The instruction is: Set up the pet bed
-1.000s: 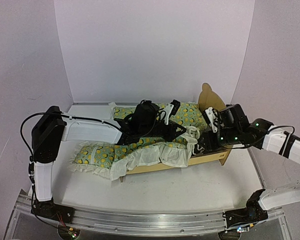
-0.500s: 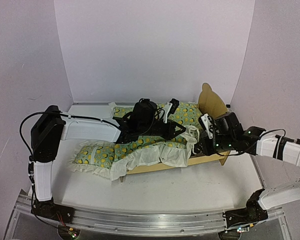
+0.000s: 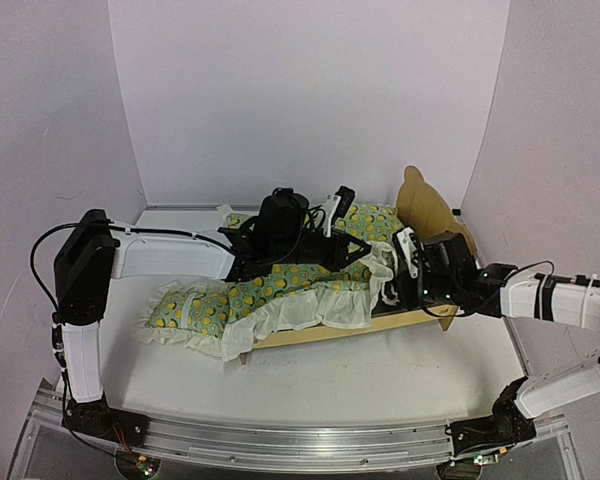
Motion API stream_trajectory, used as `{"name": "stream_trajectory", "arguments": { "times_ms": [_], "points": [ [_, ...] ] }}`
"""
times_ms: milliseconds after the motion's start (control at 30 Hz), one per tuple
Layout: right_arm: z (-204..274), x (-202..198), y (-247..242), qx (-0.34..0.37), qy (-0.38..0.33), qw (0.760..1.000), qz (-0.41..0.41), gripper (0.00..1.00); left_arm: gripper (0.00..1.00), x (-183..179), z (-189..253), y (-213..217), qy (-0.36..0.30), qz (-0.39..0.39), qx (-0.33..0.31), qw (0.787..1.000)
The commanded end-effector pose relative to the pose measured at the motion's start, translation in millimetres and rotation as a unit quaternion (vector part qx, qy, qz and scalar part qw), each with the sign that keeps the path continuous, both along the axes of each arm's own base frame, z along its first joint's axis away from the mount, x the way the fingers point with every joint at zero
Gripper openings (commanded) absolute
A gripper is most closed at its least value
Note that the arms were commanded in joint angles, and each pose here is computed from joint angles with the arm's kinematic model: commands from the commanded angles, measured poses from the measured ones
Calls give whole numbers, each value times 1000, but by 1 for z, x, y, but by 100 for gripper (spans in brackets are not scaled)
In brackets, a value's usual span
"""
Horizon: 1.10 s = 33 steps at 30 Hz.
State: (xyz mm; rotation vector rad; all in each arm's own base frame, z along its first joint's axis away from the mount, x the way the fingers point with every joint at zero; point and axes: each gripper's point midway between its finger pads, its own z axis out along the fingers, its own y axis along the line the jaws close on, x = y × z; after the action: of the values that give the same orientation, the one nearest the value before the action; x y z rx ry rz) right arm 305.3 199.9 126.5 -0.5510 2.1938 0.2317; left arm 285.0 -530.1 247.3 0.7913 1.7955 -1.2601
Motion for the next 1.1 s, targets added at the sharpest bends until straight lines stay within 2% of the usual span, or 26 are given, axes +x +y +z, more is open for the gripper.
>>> {"name": "stream_trajectory", "arguments": {
  "times_ms": [0,167,267,333,767,1067],
  "points": [
    [54,6,-6,17,-33,999,-30,0,0,-3,58,4,-37,-10,-56,998],
    [83,-19,-20,23,41,997,-57,0,0,-4,51,0,-31,-19,-52,998],
    [81,-33,-32,-6,96,992,-78,0,0,-7,50,-4,-27,-32,-53,998],
    [82,-33,-39,-15,105,989,-102,0,0,-7,49,-4,-26,-33,-53,998],
    [65,-7,-67,-104,96,969,-204,0,0,-7,44,-7,-18,-36,-52,998],
    [42,-3,-59,-110,113,969,-192,0,0,-6,42,-9,-14,-40,-52,998]
  ]
}}
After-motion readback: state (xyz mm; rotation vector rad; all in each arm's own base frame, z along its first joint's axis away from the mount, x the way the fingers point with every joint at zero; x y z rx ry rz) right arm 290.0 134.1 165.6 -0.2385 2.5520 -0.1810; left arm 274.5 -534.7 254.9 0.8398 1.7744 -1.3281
